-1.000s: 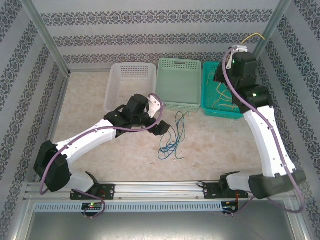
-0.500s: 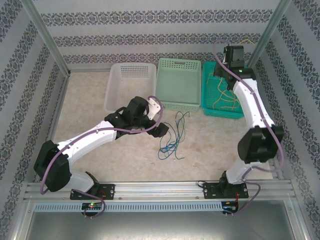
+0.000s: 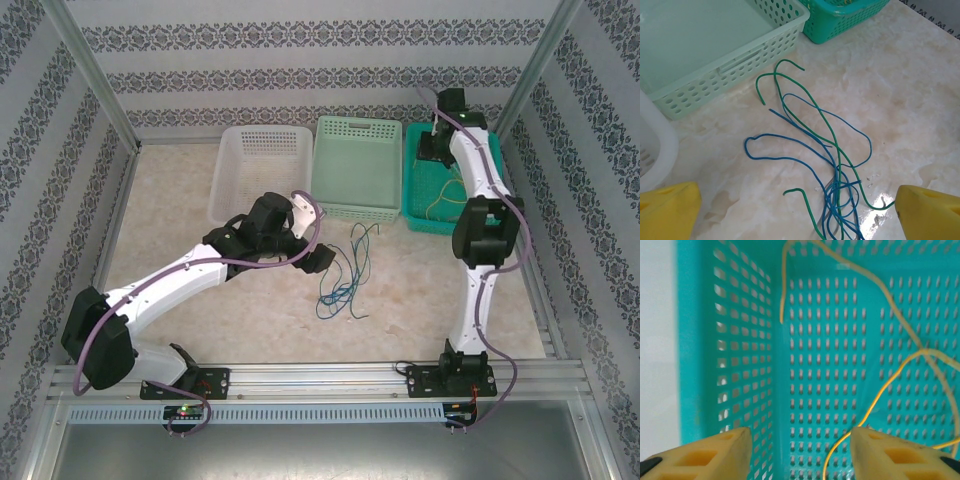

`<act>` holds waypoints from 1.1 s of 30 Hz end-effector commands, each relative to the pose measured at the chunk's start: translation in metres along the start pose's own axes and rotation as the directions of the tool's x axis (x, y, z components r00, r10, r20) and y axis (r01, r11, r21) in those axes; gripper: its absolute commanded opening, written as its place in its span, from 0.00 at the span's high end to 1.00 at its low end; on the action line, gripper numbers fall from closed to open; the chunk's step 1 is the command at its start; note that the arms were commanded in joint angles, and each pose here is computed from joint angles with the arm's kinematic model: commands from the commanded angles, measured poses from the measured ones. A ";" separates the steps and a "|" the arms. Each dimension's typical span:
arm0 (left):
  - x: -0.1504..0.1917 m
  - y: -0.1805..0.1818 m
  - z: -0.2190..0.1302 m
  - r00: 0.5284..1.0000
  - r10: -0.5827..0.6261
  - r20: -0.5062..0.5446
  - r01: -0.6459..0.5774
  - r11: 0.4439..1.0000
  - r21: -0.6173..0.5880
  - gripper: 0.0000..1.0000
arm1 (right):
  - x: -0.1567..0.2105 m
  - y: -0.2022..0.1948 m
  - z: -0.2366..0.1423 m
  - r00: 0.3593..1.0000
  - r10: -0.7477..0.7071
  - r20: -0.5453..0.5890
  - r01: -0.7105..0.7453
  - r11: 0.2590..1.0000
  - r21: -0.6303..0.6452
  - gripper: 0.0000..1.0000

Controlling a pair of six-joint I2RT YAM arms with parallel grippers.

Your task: Untangle the cables

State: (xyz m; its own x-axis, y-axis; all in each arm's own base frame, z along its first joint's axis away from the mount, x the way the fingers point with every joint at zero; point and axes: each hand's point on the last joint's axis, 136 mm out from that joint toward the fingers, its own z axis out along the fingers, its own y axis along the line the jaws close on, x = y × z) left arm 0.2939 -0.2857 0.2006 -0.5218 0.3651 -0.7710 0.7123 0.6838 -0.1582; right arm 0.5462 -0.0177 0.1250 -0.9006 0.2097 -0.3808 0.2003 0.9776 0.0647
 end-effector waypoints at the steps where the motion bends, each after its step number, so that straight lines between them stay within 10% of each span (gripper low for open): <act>1: 0.004 0.003 -0.003 1.000 -0.002 -0.008 0.002 1.000 -0.015 0.00 | 0.010 -0.008 -0.024 0.999 0.030 -0.046 -0.028 0.999 0.035 0.41; 19: 0.002 0.001 0.004 0.999 -0.031 -0.006 0.032 0.999 0.009 0.00 | -0.027 -0.013 -0.144 0.958 0.058 0.279 -0.058 0.998 -0.008 0.38; 33: 0.014 0.007 0.004 0.999 -0.049 -0.022 0.049 0.998 -0.026 0.00 | -0.017 -0.086 -0.051 0.987 0.023 0.160 -0.064 0.964 0.257 0.48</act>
State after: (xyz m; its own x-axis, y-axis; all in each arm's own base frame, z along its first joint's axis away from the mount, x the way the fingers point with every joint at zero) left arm 0.2912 -0.2827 0.1811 -0.5627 0.3636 -0.7424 0.6914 0.6992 -0.1816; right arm 0.5187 -0.0941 0.1700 -0.8376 0.2484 -0.4866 0.3351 0.9370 -0.0985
